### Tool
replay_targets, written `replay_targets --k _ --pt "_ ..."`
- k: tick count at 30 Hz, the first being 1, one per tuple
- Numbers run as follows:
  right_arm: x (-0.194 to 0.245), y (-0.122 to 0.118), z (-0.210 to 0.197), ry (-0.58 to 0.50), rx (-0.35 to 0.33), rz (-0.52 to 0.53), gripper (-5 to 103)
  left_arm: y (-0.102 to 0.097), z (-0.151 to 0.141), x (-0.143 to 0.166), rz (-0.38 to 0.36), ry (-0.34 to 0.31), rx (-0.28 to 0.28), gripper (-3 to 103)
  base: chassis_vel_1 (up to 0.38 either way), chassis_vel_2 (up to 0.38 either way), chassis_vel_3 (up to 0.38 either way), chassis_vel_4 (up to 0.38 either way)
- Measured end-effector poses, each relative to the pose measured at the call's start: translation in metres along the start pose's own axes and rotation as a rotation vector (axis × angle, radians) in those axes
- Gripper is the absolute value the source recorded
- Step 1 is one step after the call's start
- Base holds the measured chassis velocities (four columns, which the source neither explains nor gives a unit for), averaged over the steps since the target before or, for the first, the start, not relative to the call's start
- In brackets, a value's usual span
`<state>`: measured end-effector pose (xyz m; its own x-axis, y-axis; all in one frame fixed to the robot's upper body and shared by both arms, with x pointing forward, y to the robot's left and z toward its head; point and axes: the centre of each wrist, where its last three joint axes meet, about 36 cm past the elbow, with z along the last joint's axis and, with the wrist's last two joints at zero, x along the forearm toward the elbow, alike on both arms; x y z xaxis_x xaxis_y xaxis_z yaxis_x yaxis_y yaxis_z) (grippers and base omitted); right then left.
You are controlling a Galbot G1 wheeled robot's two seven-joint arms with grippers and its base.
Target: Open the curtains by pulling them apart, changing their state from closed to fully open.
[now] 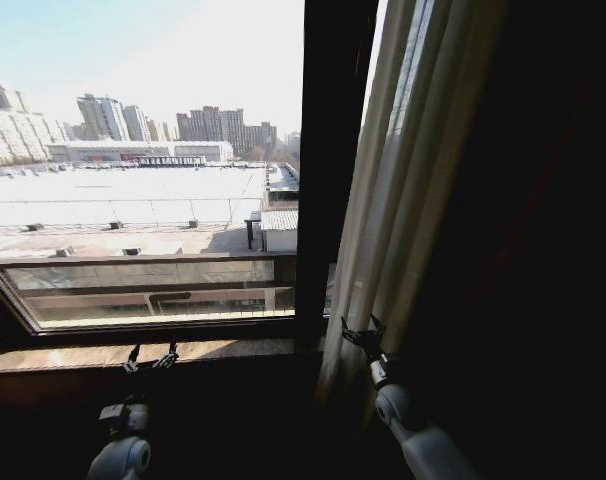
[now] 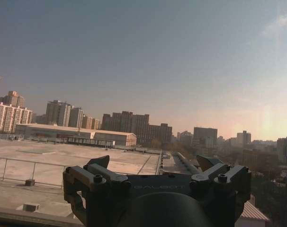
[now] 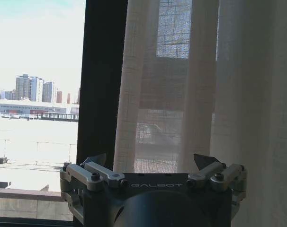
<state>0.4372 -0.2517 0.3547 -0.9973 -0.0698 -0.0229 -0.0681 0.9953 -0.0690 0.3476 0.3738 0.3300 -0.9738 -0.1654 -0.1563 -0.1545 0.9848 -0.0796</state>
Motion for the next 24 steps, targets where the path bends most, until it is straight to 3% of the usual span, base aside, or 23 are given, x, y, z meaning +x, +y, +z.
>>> replay_targets --k 12,24 --pt "-0.0005 0.0000 0.0001 -0.001 0.000 0.002 100 0.0000 0.0000 0.0000 0.000 0.000 0.000 100 0.131 0.081 -0.118 -0.094" --pt "-0.0007 0.0000 0.0003 0.000 0.001 0.002 100 0.0000 0.0000 0.0000 0.000 0.000 0.000 100 0.296 0.274 -0.299 -0.275"
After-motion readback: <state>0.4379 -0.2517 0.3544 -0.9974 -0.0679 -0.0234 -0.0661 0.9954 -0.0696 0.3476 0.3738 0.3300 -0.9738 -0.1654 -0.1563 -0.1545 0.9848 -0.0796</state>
